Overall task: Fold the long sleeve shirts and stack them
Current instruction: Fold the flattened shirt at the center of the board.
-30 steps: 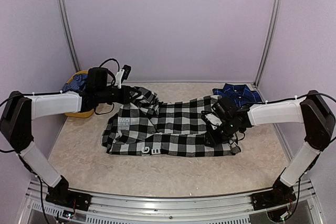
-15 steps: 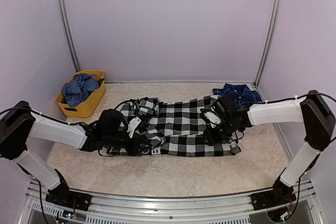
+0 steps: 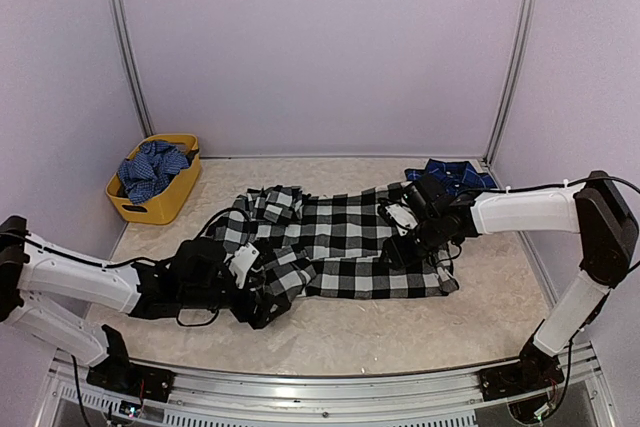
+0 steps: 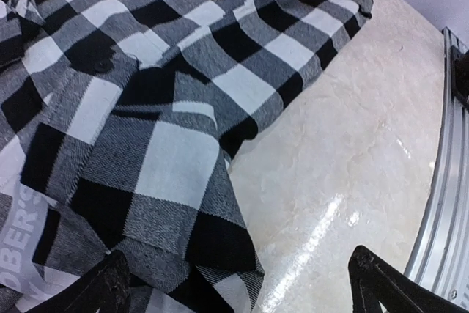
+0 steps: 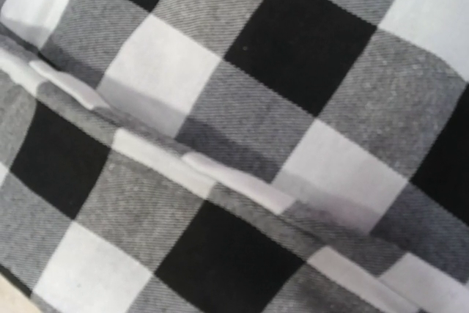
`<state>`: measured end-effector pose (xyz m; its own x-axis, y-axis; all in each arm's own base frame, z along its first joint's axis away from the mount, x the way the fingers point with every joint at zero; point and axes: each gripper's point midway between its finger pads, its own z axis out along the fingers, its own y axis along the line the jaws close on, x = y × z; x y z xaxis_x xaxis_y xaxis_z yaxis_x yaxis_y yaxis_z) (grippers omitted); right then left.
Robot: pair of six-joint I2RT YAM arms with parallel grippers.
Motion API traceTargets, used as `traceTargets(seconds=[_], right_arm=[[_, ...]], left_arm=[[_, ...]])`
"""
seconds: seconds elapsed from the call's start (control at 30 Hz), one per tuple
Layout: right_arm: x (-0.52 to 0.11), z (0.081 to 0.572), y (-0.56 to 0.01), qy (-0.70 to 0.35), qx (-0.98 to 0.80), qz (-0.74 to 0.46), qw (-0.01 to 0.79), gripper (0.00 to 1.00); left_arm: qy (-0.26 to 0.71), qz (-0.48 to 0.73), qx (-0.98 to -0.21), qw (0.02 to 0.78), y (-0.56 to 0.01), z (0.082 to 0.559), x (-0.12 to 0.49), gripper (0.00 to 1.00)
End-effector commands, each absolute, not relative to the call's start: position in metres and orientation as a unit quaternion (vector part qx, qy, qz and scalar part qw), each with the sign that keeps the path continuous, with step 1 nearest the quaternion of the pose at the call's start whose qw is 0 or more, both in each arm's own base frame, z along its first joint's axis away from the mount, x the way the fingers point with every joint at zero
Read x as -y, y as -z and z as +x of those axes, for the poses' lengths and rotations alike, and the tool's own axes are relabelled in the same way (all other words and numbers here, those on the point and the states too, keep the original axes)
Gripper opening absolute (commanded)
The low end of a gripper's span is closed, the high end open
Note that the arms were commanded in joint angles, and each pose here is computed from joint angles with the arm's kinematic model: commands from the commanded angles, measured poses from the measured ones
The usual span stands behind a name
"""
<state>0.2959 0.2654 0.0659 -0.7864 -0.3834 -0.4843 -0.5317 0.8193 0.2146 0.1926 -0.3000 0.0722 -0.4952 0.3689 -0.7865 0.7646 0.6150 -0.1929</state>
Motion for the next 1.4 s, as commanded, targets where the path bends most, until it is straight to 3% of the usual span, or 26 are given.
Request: traceTargets(seconds=[0.0, 0.13, 0.57, 0.83, 1.13, 1.37], right_arm=[[-0.272, 0.293, -0.066, -0.179, -0.928, -0.248, 0.212, 0.48], [-0.271, 0.290, -0.064, -0.180, -0.928, -0.249, 0.211, 0.48], [-0.270, 0.285, -0.059, -0.181, -0.929, -0.251, 0.203, 0.48], [-0.269, 0.282, -0.056, -0.179, -0.930, -0.249, 0.200, 0.48], [-0.270, 0.282, -0.052, -0.179, -0.931, -0.252, 0.194, 0.48], [-0.270, 0.281, -0.046, -0.177, -0.933, -0.252, 0.187, 0.48]], left_arm=[[0.298, 0.271, -0.824, 0.398, -0.102, 0.223, 0.283, 0.99], [0.323, 0.208, -0.843, 0.377, -0.107, 0.252, 0.265, 0.97], [0.288, 0.130, -0.895, 0.316, -0.067, 0.312, 0.250, 0.73], [0.320, 0.150, -0.893, 0.278, -0.055, 0.311, 0.266, 0.50], [0.328, 0.152, -0.895, 0.262, -0.047, 0.307, 0.269, 0.32], [0.354, 0.161, -0.885, 0.256, -0.053, 0.304, 0.277, 0.13]])
